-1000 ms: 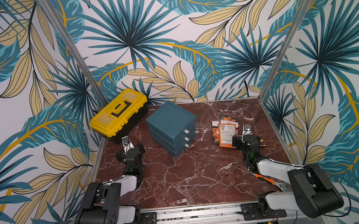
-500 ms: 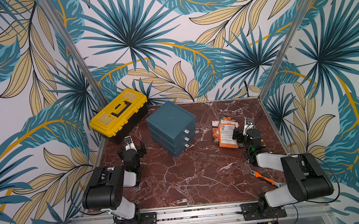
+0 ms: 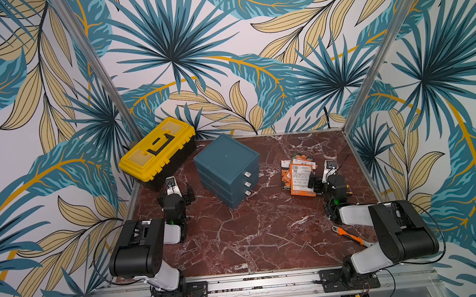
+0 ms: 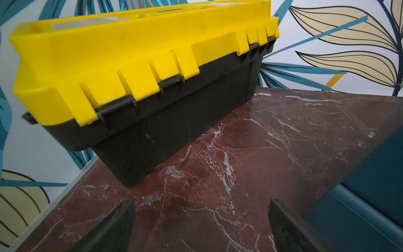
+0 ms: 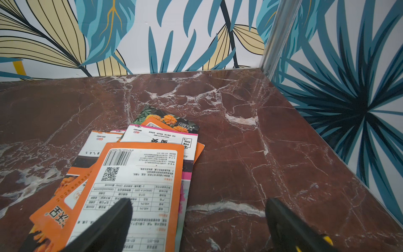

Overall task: Take the seed bags out of the drawer
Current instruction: Reset both arms

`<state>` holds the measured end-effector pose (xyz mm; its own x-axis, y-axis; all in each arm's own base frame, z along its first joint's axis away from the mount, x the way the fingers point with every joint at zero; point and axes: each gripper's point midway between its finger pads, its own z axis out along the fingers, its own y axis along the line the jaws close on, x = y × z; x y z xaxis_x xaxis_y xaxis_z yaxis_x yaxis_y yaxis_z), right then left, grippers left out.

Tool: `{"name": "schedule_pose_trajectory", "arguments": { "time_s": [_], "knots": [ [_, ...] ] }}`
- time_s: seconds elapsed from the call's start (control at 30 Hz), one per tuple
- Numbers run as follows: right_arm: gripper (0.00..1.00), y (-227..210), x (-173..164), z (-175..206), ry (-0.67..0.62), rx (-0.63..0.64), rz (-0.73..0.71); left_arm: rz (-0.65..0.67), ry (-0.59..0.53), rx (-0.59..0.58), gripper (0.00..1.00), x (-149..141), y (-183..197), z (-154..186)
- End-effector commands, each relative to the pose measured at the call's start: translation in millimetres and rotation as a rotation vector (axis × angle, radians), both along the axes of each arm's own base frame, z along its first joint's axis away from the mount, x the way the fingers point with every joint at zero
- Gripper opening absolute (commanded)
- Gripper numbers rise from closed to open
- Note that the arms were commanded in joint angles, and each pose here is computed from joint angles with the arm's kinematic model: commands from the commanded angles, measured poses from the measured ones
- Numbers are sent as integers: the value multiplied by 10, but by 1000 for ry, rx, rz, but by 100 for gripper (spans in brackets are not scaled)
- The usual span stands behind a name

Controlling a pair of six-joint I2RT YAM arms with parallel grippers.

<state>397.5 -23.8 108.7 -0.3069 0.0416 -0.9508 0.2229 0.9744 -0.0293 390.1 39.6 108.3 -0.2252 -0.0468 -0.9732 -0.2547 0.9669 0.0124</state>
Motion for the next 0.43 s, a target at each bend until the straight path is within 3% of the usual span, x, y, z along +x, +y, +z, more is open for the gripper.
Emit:
{"name": "schedule_pose_trajectory", "arguments": {
  "time_s": [0.0,0.4],
  "knots": [
    [99,-16,-20,38,-24,14,-9,-6,-38,9,100,73,0,117],
    [99,66,5,19,-9,12,46,-5,-36,8,100,72,4,115]
  ]
}}
